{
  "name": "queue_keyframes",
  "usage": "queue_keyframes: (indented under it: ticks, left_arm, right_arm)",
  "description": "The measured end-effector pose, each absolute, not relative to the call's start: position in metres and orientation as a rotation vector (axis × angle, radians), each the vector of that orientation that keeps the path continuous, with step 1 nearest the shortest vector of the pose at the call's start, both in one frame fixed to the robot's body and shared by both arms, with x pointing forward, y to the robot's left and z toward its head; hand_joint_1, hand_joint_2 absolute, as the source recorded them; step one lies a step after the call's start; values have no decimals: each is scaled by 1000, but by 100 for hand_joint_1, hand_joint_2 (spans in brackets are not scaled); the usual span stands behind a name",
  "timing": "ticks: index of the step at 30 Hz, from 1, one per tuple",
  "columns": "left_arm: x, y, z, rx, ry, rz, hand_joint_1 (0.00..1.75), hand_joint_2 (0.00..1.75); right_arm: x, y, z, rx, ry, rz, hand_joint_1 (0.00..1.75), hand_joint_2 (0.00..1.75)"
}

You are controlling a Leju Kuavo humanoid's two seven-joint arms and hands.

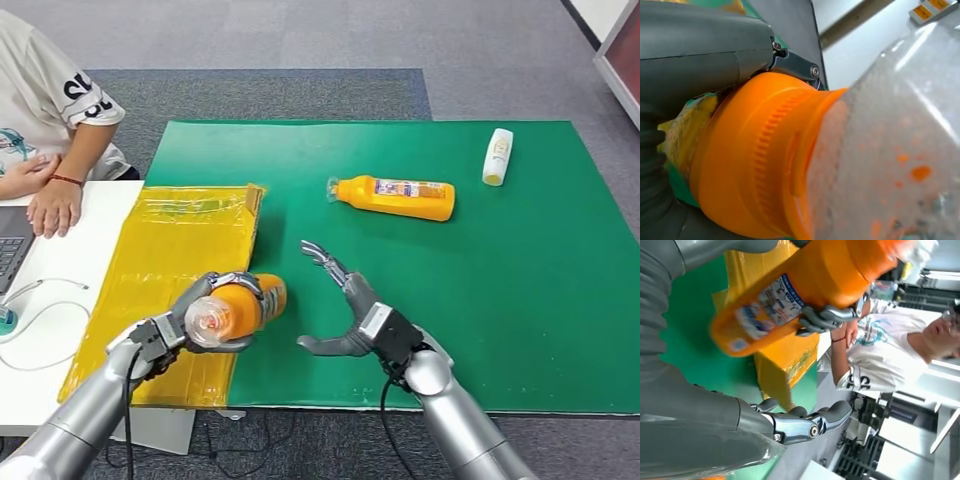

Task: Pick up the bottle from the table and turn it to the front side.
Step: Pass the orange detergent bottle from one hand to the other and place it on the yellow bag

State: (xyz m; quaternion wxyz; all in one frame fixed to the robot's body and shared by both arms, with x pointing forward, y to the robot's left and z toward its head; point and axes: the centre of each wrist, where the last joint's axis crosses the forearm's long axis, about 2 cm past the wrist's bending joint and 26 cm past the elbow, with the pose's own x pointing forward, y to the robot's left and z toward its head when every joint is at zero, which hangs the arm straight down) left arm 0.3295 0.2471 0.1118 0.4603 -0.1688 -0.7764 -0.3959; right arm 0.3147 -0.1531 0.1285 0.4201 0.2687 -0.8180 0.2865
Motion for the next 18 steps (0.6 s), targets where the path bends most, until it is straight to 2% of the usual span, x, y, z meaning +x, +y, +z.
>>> queue_keyframes:
  ticks: [7, 18]
  left_arm:
    - [340, 244, 124, -147, -1891, -1189, 175, 175]
    - [350, 241, 134, -96, -1815, -1360, 175, 175]
  right_arm:
    - [310, -174, 108, 643, -2007, 617, 0, 175]
    - [308, -175, 101, 622, -1987, 597, 0, 175]
